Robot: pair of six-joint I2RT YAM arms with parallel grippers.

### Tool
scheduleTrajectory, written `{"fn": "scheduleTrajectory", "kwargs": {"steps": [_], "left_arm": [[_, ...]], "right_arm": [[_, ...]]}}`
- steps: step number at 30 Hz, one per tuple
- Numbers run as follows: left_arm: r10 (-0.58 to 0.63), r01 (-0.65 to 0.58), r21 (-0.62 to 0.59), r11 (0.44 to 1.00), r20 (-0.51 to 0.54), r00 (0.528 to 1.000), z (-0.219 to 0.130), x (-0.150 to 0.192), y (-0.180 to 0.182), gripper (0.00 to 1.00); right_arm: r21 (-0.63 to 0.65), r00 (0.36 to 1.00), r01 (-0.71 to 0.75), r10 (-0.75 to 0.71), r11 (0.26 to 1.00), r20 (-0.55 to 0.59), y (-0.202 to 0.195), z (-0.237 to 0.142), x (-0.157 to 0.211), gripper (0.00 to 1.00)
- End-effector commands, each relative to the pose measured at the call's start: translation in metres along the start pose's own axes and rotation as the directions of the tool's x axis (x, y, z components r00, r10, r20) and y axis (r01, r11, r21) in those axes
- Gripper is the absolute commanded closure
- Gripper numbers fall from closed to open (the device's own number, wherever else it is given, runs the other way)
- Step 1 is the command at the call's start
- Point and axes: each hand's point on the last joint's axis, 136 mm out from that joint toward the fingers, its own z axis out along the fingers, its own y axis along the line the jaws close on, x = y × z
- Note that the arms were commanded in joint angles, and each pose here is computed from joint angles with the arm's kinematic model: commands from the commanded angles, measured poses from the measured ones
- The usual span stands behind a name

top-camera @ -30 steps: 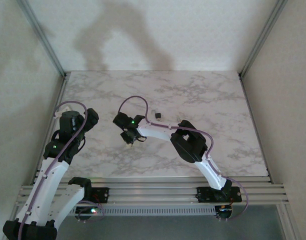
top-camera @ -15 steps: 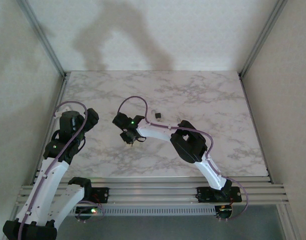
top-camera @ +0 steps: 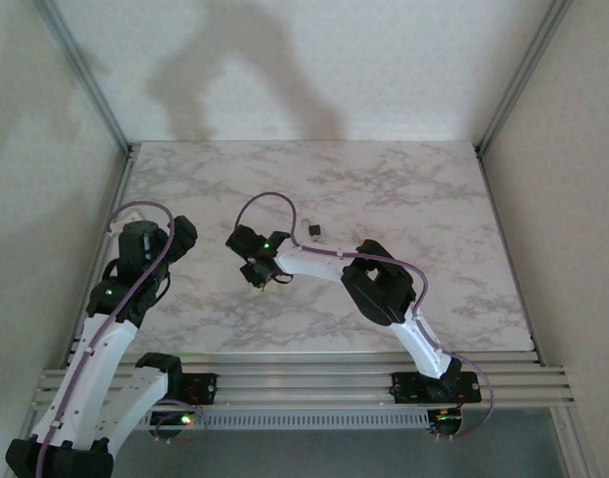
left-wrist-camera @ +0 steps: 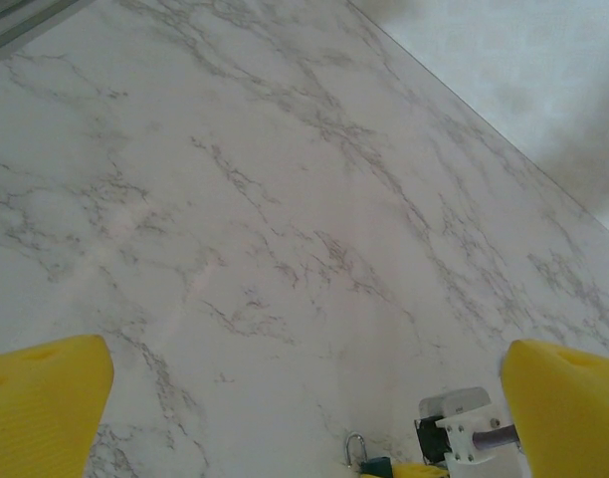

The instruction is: Lock with the key

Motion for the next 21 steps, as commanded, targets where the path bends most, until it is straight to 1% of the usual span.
{"fn": "scheduleTrajectory", "kwargs": {"steps": [1,14,18,21], "left_arm": [[0.009,-0.009,0.003,1.000,-0.003,1.000,0.001,0.001,0.002,0.00],[0.014,-0.014,0.016,1.000,-0.027,1.000,0.005,0.007,0.000,0.01],[0.014,-0.008,0.076,0.997,-0.067,0.998,0.005,0.015,-0.011,0.01],[-0.010,0.023,0.130,0.991,-0.096,0.995,0.007,0.025,-0.018,0.00]], "right_arm": [[-0.025,1.000,0.008,-0.009,1.000,-0.020,0.000,-0.010,0.009,0.75],[-0.136,0.998,-0.053,0.055,0.989,0.012,-0.011,-0.033,0.006,0.77],[-0.176,0.997,-0.070,0.076,0.982,0.023,-0.019,-0.045,0.005,0.77],[-0.198,0.996,-0.076,0.084,0.977,0.030,-0.024,-0.053,0.005,0.78]]}}
